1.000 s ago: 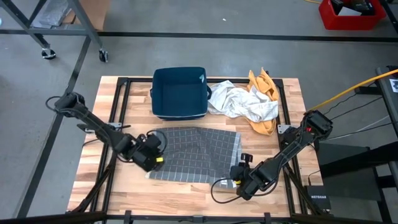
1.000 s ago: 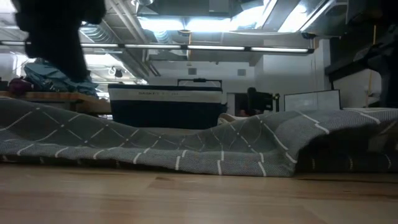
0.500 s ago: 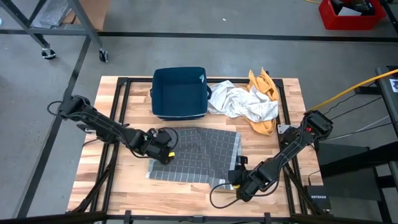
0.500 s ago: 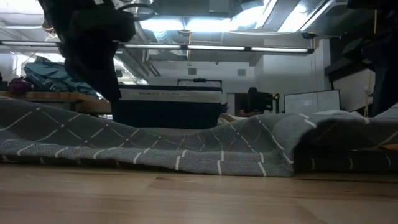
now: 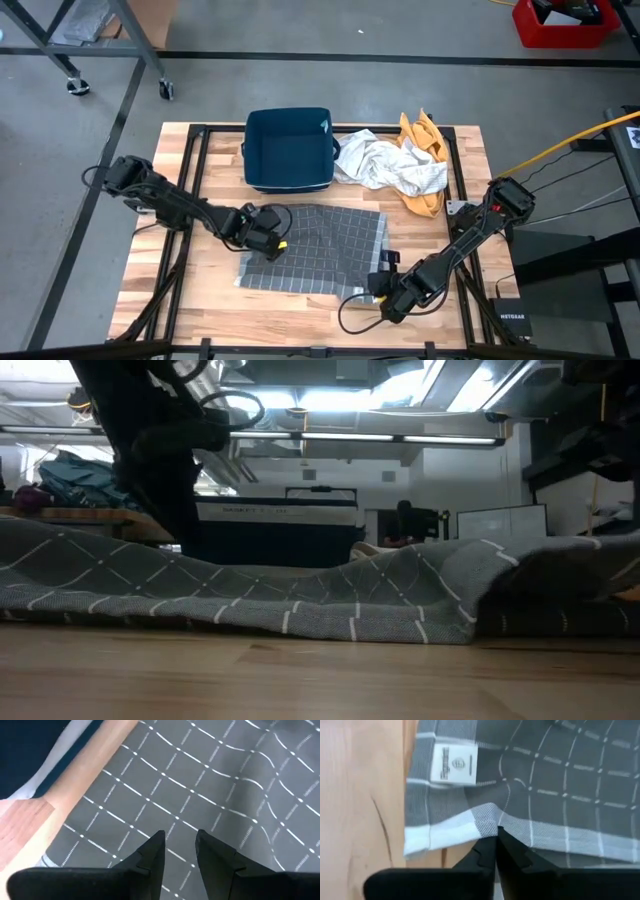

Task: Fold towel
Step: Fold the gray patterned towel

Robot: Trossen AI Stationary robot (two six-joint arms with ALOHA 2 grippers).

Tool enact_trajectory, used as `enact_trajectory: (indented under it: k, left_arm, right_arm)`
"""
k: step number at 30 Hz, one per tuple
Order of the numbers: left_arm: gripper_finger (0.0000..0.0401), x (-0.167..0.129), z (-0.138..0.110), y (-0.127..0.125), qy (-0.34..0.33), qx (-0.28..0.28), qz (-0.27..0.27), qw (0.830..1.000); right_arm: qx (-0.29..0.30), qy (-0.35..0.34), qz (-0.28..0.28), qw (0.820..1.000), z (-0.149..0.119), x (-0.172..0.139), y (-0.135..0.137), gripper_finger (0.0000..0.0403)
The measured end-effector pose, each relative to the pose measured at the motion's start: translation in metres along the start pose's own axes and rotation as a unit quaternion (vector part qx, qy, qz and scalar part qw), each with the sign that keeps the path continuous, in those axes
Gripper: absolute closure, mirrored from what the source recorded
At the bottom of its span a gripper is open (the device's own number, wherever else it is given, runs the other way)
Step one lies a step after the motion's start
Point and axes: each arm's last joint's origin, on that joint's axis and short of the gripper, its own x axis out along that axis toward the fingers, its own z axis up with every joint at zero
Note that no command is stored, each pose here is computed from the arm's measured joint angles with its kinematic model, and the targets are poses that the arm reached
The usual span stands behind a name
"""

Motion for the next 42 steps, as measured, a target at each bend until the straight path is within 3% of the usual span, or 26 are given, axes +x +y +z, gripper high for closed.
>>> enact_trajectory:
  k: [6, 19, 35, 42]
  left_arm:
    - [0.0301, 0.003, 0.004, 0.007, 0.008, -0.009, 0.019, 1.0]
    - [0.0301, 0.005, 0.003, 0.014, 0.025, -0.002, 0.043, 0.999]
    - [0.0301, 0.004, -0.001, 0.012, 0.075, 0.013, 0.011, 0.997]
    - [0.0314, 0.002, -0.001, 0.011, 0.083, 0.013, -0.008, 0.996]
  right_arm:
    - [0.033, 0.064, 0.014, 0.997, -0.009, -0.001, -0.001, 0.0397]
    - [0.052, 0.132, -0.041, 0.989, -0.033, -0.009, -0.001, 0.0399]
    - [0.074, 0.13, -0.017, 0.989, -0.028, -0.009, 0.002, 0.0378]
    - [0.084, 0.03, -0.069, 0.994, -0.008, -0.041, -0.002, 0.0377]
